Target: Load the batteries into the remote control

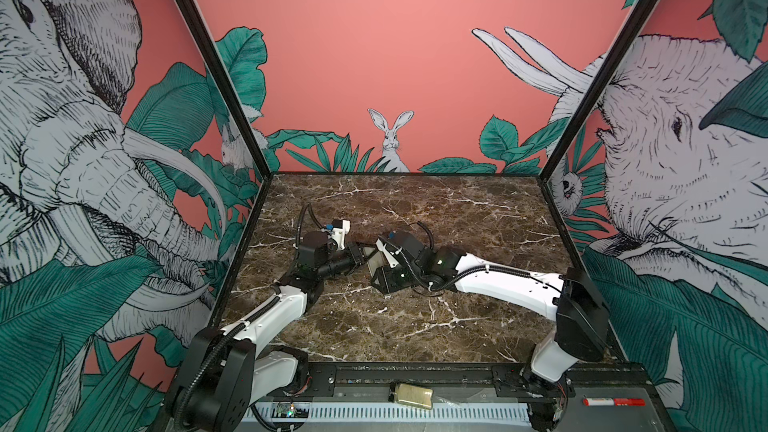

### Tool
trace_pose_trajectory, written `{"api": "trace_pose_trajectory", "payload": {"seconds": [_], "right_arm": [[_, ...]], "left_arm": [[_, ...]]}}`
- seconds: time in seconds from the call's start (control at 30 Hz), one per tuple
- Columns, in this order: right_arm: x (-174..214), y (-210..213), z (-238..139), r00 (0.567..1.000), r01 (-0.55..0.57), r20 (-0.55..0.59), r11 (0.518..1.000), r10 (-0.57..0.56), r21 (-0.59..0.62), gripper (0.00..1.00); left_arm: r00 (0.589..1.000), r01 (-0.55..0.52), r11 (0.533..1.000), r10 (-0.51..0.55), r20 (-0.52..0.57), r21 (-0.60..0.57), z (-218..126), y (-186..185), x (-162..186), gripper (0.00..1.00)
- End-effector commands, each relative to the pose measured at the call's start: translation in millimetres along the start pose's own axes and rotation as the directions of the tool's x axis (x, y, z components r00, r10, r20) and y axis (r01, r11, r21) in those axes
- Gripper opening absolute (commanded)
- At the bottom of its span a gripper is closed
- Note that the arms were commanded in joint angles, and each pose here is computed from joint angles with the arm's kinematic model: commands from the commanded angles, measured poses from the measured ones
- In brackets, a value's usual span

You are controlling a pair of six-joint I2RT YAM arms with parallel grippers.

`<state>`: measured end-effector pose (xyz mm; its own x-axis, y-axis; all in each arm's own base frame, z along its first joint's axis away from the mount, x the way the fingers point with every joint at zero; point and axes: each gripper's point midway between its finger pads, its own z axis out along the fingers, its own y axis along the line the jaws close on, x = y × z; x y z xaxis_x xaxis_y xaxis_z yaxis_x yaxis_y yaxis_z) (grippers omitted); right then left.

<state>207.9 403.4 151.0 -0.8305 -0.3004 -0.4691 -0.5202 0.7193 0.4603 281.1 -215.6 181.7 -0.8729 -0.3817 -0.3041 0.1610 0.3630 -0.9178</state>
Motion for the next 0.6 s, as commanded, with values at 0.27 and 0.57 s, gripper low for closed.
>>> {"api": "trace_pose_trajectory", "payload": {"seconds": [0.27, 0.57], "right_arm": [[-19, 4, -26, 0.991, -0.044, 0.118, 0.994, 0.055, -0.097, 0.00], [-33, 21, -53, 0.986, 0.007, 0.163, 0.974, 0.031, -0.227, 0.00]], "left_arm": [[0.994, -0.107, 0.989, 0.105, 0.025, 0.104, -9, -38, -7, 0.73], [0.989, -0.145, 0.971, 0.146, 0.011, 0.190, -11, -59, -9, 0.74]]}}
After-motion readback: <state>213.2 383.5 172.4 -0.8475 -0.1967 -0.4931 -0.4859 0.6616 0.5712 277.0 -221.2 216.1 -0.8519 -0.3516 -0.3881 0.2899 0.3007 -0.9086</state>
